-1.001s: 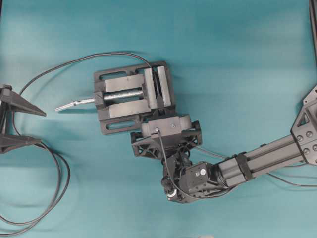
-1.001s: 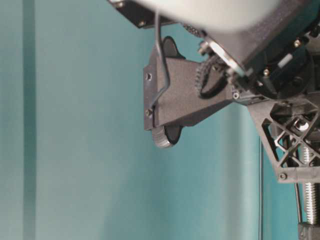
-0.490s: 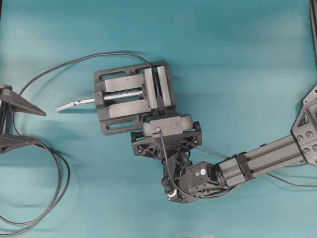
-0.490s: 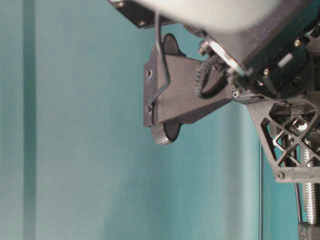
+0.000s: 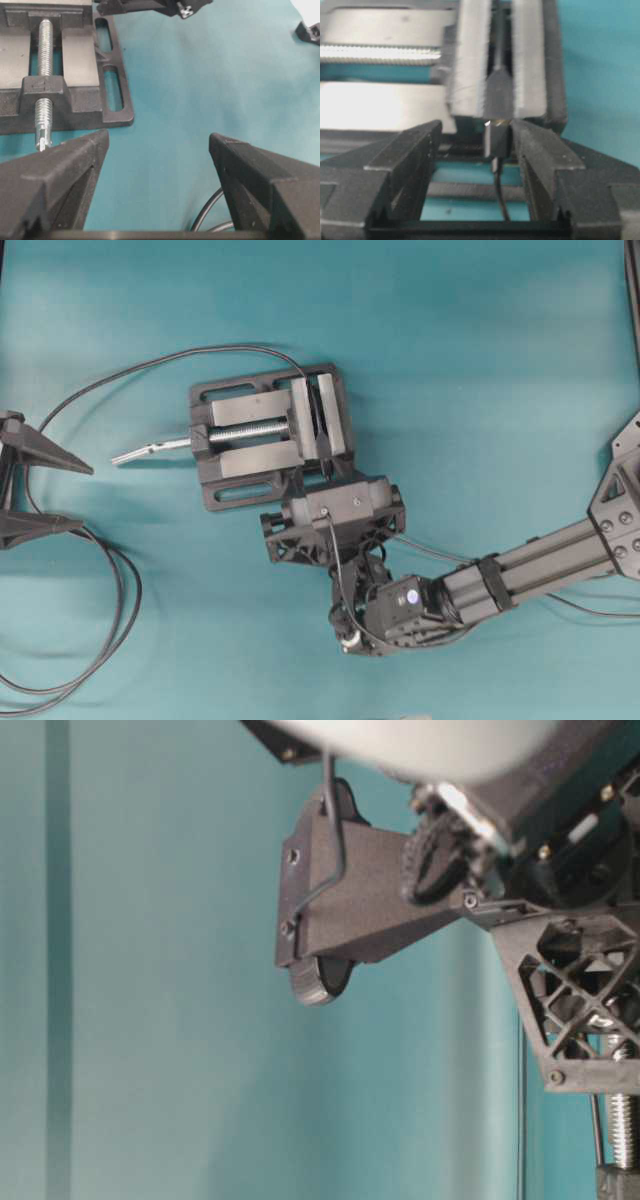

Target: Insert the USB cable into the fixed female connector.

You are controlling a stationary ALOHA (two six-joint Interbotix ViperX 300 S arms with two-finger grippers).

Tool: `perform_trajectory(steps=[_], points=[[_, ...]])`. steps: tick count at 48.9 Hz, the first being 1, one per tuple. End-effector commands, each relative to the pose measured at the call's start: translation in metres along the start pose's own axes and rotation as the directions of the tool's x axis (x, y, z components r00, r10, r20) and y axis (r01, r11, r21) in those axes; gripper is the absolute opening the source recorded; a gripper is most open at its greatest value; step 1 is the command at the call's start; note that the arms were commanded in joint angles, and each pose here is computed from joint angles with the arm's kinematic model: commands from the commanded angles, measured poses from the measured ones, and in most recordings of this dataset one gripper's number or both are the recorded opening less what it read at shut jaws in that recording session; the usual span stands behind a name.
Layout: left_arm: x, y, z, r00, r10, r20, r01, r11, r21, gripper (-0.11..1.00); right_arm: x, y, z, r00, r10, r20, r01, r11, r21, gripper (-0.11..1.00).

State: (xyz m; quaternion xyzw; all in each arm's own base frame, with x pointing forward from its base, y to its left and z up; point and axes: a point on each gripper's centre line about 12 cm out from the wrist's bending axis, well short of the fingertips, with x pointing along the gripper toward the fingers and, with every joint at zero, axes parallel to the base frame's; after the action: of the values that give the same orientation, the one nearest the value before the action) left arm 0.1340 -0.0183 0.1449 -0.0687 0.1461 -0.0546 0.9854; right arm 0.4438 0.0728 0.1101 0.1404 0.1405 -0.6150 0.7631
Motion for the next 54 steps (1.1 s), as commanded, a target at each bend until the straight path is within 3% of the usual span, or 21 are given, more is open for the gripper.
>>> perform_trajectory(steps=[1, 11, 24, 36, 40, 47, 54], points=[[0.001, -0.001, 0.005, 1.000, -0.002, 0.012, 0.002, 1.000, -0.008, 0.95, -0.025, 0.005, 0.010, 0.998, 0.056, 0.000, -0.056, 0.998, 0.025, 0.61], [0.001, -0.001, 0.005, 1.000, -0.002, 0.014, 0.002, 1.000, -0.009, 0.95, -0.049, -0.001, 0.009, 0.995, 0.103, -0.014, -0.103, 0.995, 0.012, 0.61], [0.001, -0.001, 0.005, 1.000, -0.002, 0.012, 0.002, 1.000, -0.009, 0.95, -0.055, -0.021, 0.016, 0.992, 0.127, -0.027, -0.127, 0.992, -0.014, 0.61], [0.001, -0.001, 0.005, 1.000, -0.002, 0.014, 0.002, 1.000, -0.009, 0.95, -0.051, -0.042, 0.025, 0.972, 0.225, -0.063, -0.229, 0.972, -0.054, 0.60], [0.001, -0.001, 0.006, 1.000, -0.002, 0.014, 0.002, 1.000, -0.008, 0.95, -0.052, -0.048, 0.030, 0.952, 0.299, -0.067, -0.304, 0.950, -0.078, 0.60], [0.001, -0.001, 0.005, 1.000, -0.002, 0.014, 0.002, 1.000, -0.009, 0.95, -0.054, -0.066, 0.035, 0.889, 0.442, -0.121, -0.455, 0.884, -0.106, 0.60], [0.001, -0.001, 0.005, 1.000, -0.002, 0.014, 0.002, 1.000, -0.009, 0.95, -0.056, -0.088, 0.035, 0.795, 0.567, -0.214, -0.596, 0.796, -0.106, 0.60]])
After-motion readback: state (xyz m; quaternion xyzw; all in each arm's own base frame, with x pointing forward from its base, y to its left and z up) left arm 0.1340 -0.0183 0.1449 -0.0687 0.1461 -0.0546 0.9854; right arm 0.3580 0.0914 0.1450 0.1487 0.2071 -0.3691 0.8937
